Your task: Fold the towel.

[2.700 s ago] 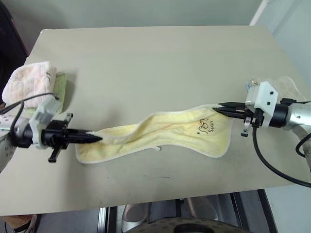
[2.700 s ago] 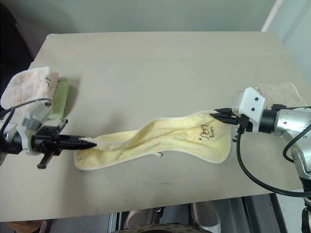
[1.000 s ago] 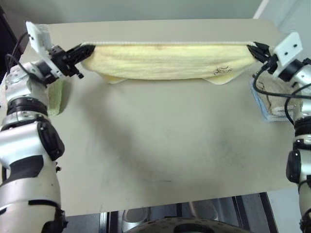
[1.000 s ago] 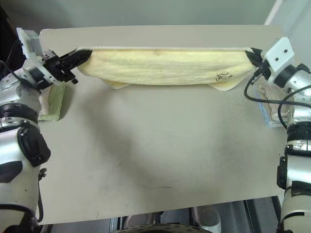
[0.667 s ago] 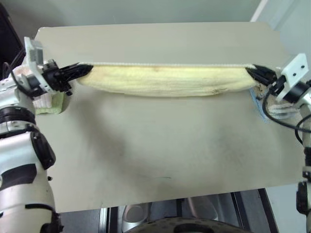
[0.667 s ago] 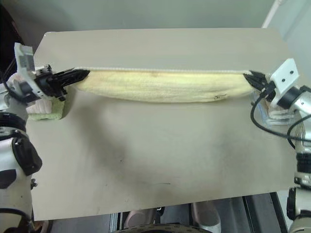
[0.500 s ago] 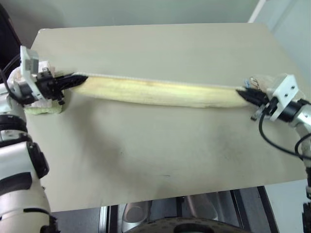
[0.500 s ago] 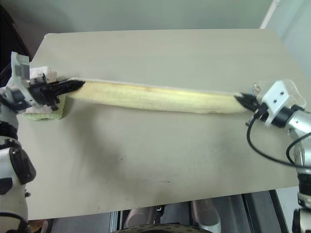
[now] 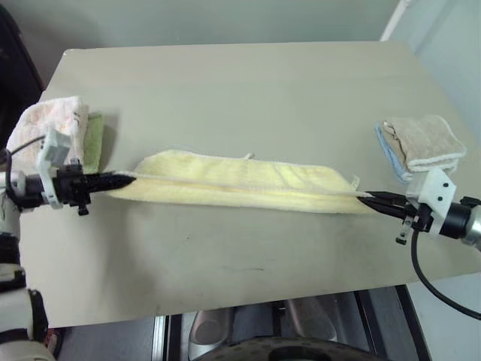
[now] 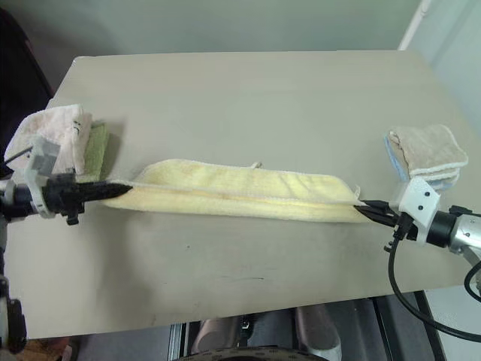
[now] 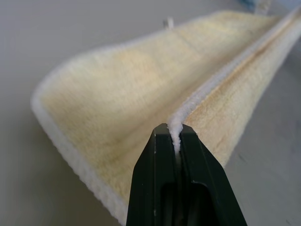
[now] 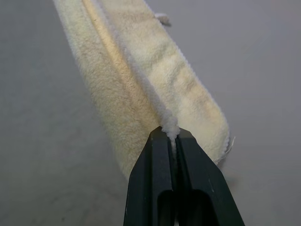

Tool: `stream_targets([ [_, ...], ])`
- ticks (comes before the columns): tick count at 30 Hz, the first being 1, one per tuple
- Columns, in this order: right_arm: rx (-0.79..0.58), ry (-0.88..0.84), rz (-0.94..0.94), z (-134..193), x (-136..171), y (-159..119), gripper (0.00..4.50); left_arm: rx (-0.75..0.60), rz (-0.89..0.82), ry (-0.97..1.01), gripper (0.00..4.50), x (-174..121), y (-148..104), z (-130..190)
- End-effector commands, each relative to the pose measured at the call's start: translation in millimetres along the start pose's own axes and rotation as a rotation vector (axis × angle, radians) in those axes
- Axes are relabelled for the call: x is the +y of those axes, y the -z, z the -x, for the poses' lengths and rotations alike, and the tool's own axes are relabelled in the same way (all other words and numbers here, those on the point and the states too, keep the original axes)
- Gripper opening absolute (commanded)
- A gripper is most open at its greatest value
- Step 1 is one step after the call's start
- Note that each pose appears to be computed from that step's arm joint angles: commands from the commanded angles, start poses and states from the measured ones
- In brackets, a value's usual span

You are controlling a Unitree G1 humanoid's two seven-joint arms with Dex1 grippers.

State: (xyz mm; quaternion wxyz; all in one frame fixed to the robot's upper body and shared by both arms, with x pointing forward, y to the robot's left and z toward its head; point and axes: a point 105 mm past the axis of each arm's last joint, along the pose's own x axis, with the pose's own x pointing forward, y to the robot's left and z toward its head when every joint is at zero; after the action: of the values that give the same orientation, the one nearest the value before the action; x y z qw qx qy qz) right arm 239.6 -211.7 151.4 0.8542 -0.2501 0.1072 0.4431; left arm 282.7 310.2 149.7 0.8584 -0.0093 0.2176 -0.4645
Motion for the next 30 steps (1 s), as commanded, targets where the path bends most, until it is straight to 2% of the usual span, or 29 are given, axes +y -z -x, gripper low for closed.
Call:
stream_targets([
  [1,0.028,0.011,0.037,12,-2,-4,0.0,0.013,-0.013,0.045,0.05,-16,-8,12],
  [5,0.124,-0.021,0.024,21,8,13,0.0,0.076,-0.008,0.058,0.05,-30,-4,24],
  [11,0.171,-0.081,0.0,29,21,22,0.0,0.135,0.029,0.056,0.05,-36,4,34],
  [14,0.18,-0.077,0.01,28,18,25,0.0,0.14,0.033,0.06,0.05,-36,8,31],
  [17,0.154,-0.053,0.014,23,11,23,0.0,0.089,0.03,0.022,0.05,-28,4,24],
  [21,0.184,-0.044,0.042,20,7,28,0.0,0.061,-0.008,-0.011,0.05,-18,1,12],
  [26,0.136,0.027,0.067,13,-7,22,0.0,0.038,-0.034,-0.061,0.05,-4,3,7],
  [30,0.099,0.084,0.078,4,-18,20,0.0,-0.008,-0.117,-0.163,0.05,20,5,-5],
])
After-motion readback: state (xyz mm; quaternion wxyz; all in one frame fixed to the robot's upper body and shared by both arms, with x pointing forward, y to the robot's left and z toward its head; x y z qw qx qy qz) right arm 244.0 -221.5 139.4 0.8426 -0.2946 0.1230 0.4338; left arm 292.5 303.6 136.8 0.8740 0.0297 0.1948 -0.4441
